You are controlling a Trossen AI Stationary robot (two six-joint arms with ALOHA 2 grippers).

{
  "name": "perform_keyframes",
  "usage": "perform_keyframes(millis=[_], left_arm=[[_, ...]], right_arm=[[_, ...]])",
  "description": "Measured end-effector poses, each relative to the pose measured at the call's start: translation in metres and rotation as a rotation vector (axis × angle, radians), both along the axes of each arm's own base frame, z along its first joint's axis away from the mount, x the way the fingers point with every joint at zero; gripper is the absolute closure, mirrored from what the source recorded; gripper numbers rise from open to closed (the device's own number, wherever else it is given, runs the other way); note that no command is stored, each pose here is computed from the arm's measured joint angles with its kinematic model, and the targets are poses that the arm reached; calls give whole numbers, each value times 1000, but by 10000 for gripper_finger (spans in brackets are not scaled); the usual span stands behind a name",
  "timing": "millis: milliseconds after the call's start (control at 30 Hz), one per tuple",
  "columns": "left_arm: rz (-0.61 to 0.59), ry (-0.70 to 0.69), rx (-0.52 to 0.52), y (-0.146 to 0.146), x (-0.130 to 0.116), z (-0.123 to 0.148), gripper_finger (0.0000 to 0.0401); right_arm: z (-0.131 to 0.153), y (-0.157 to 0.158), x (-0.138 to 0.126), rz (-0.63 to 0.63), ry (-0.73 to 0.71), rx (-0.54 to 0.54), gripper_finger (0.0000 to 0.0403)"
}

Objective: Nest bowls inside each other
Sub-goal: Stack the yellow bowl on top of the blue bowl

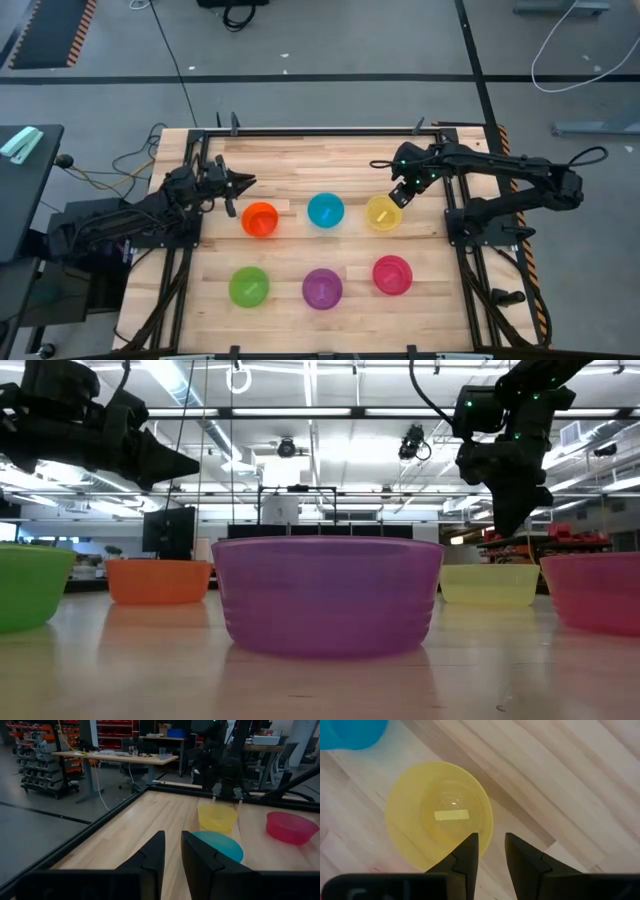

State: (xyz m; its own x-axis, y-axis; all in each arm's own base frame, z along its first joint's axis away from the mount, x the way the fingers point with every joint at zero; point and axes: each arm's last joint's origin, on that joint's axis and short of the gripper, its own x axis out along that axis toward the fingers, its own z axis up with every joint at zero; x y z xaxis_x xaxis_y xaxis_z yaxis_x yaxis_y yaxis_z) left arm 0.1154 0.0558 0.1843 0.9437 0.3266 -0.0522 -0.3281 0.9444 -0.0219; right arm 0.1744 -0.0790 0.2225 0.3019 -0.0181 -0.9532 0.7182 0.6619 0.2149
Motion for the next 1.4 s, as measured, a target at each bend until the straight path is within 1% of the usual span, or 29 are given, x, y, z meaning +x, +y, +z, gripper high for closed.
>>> perform_keyframes(millis=[167,400,733,833,933,1133,1400], left_arm=[[0,0,0,0,0,0,326],[0,4,11,0,0,0,334],[-1,10,23,0,0,0,328],[-1,11,23,0,0,0,332],[-1,12,22,0,0,-1,336],[-1,18,18,0,0,-1,334],[-1,25,7,0,0,-2,334]], right_arm=[[0,0,1,-5,-8,-2,299],[1,-1,2,-25,-17,0,299],[1,-1,2,-28,-23,-1,298],[-1,1,5,-26,-24,2,298],[-3,6,10,5,-21,10,298],[-11,13,18,46,16,33,298],[-28,9,27,42,96,62,298]])
